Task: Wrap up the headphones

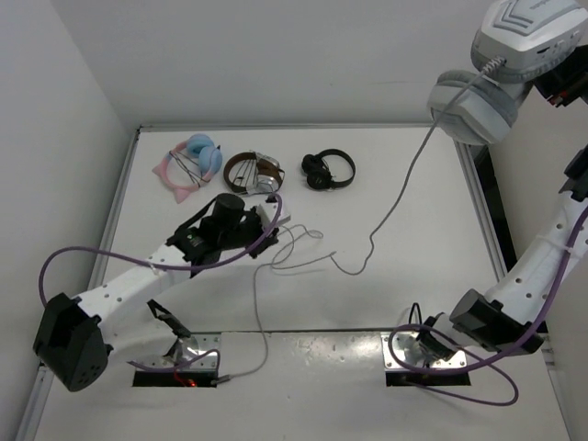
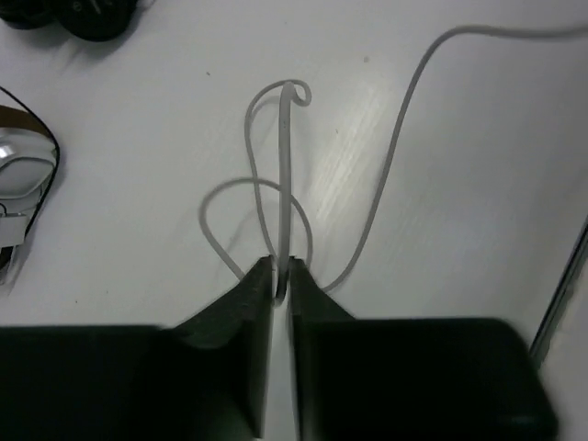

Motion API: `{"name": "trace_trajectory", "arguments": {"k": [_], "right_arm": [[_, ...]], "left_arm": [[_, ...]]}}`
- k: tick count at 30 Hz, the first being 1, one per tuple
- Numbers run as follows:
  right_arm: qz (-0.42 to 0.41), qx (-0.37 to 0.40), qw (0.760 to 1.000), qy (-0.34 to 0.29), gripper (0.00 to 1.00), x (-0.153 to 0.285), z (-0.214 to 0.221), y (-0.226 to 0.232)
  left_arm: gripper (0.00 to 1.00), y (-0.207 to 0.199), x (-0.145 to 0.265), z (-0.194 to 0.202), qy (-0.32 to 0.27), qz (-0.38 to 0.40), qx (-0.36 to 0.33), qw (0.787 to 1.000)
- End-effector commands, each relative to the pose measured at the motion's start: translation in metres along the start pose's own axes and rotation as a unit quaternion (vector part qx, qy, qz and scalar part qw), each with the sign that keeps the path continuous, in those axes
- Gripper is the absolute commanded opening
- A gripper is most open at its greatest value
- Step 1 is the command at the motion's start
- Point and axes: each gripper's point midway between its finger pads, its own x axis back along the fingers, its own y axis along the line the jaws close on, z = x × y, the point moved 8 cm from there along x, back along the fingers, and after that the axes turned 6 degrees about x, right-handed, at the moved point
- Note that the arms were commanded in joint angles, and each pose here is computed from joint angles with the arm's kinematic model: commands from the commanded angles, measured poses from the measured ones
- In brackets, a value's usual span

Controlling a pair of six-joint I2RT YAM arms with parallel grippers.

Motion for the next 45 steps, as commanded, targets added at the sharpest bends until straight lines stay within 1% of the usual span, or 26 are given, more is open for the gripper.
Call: {"name": "trace_trajectory", "arguments": {"k": [1, 2, 5, 6, 7, 9, 11, 12, 13, 17, 22, 24, 25, 27, 28, 30, 31, 32, 33, 35, 36, 37, 38, 40, 42, 45], "right_arm": [[0.022, -0.058, 0.998, -0.022, 0.00, -0.009, 0.003, -0.016], [0.023, -0.062, 0.998, -0.021, 0.00, -0.009, 0.003, -0.017], [0.013, -0.069, 0.997, -0.012, 0.00, -0.016, 0.009, -0.019], [0.015, -0.075, 0.997, -0.011, 0.00, -0.016, 0.010, -0.019], [0.005, -0.072, 0.997, -0.005, 0.00, -0.018, 0.012, -0.017], [0.004, -0.078, 0.997, 0.000, 0.00, -0.021, 0.015, -0.021], [0.002, -0.078, 0.997, 0.005, 0.00, -0.020, 0.017, -0.021], [-0.001, -0.085, 0.996, 0.009, 0.00, -0.022, 0.018, -0.020], [-0.001, -0.085, 0.996, 0.009, 0.00, -0.022, 0.018, -0.020], [-0.002, -0.086, 0.996, 0.011, 0.00, -0.025, 0.018, -0.014], [0.026, -0.105, 0.994, 0.001, 0.00, -0.027, 0.011, -0.022], [0.029, -0.104, 0.994, -0.006, 0.00, -0.027, 0.007, -0.018], [0.037, -0.103, 0.994, -0.012, 0.00, -0.025, 0.005, -0.020], [0.043, -0.109, 0.993, -0.017, 0.00, -0.026, 0.003, -0.019], [0.041, -0.110, 0.993, -0.019, 0.00, -0.025, 0.000, -0.015], [0.041, -0.109, 0.993, -0.027, 0.00, -0.026, -0.004, -0.013], [0.041, -0.115, 0.992, -0.027, 0.00, -0.026, -0.004, -0.012], [0.040, -0.112, 0.992, -0.035, 0.00, -0.026, -0.008, -0.009], [0.040, -0.112, 0.992, -0.035, 0.00, -0.026, -0.008, -0.009], [0.032, -0.104, 0.993, -0.042, 0.00, -0.026, -0.015, 0.000], [0.038, -0.107, 0.992, -0.047, 0.00, -0.026, -0.016, -0.006], [0.036, -0.103, 0.993, -0.049, 0.00, -0.026, -0.017, -0.006], [0.032, -0.102, 0.993, -0.052, 0.00, -0.026, -0.020, -0.002], [0.032, -0.106, 0.993, -0.052, 0.00, -0.027, -0.021, -0.003], [0.029, -0.109, 0.992, -0.055, 0.00, -0.028, -0.023, -0.004], [0.027, -0.105, 0.993, -0.056, 0.00, -0.028, -0.023, -0.003]], "left_arm": [[0.56, -0.012, 0.015, 0.038, 0.062, 0.035, -0.043, 0.997], [0.56, -0.009, 0.018, 0.036, 0.057, 0.028, -0.042, 0.997], [0.62, -0.003, 0.019, 0.039, 0.042, 0.010, -0.041, 0.998], [0.65, 0.003, 0.020, 0.029, 0.013, -0.010, -0.042, 0.999], [0.73, 0.006, 0.018, 0.028, 0.005, -0.021, -0.045, 0.999], [0.78, 0.016, 0.018, 0.017, -0.029, -0.045, -0.044, 0.998], [0.78, 0.014, 0.015, 0.006, -0.043, -0.005, -0.050, 0.998], [0.78, 0.007, 0.009, 0.002, -0.046, 0.044, -0.052, 0.997], [0.78, 0.003, 0.006, 0.004, -0.045, 0.072, -0.050, 0.995], [0.81, -0.019, -0.010, 0.003, -0.054, 0.173, -0.056, 0.982], [0.81, -0.048, -0.034, -0.012, -0.087, 0.217, -0.055, 0.971], [0.81, -0.056, -0.044, -0.015, -0.087, 0.227, -0.034, 0.969], [0.81, -0.063, -0.048, -0.023, -0.103, 0.231, -0.041, 0.967], [0.81, -0.069, -0.061, -0.028, -0.113, 0.226, -0.027, 0.967], [0.81, -0.077, -0.066, -0.028, -0.110, 0.229, -0.010, 0.967], [0.78, -0.080, -0.084, -0.035, -0.115, 0.219, 0.023, 0.969], [0.78, -0.078, -0.090, -0.033, -0.109, 0.213, 0.026, 0.971], [0.75, -0.078, -0.095, -0.041, -0.118, 0.210, 0.044, 0.969], [0.74, -0.077, -0.101, -0.038, -0.115, 0.205, 0.059, 0.970], [0.71, -0.078, -0.110, -0.042, -0.128, 0.208, 0.073, 0.967], [0.69, -0.080, -0.115, -0.041, -0.123, 0.223, 0.087, 0.963], [0.64, -0.085, -0.118, -0.040, -0.124, 0.229, 0.092, 0.961], [0.62, -0.087, -0.119, -0.040, -0.124, 0.238, 0.096, 0.958], [0.58, -0.098, -0.123, -0.043, -0.133, 0.262, 0.090, 0.952], [0.57, -0.110, -0.122, -0.046, -0.143, 0.292, 0.080, 0.942], [0.57, -0.123, -0.123, -0.046, -0.149, 0.313, 0.058, 0.936]]}}
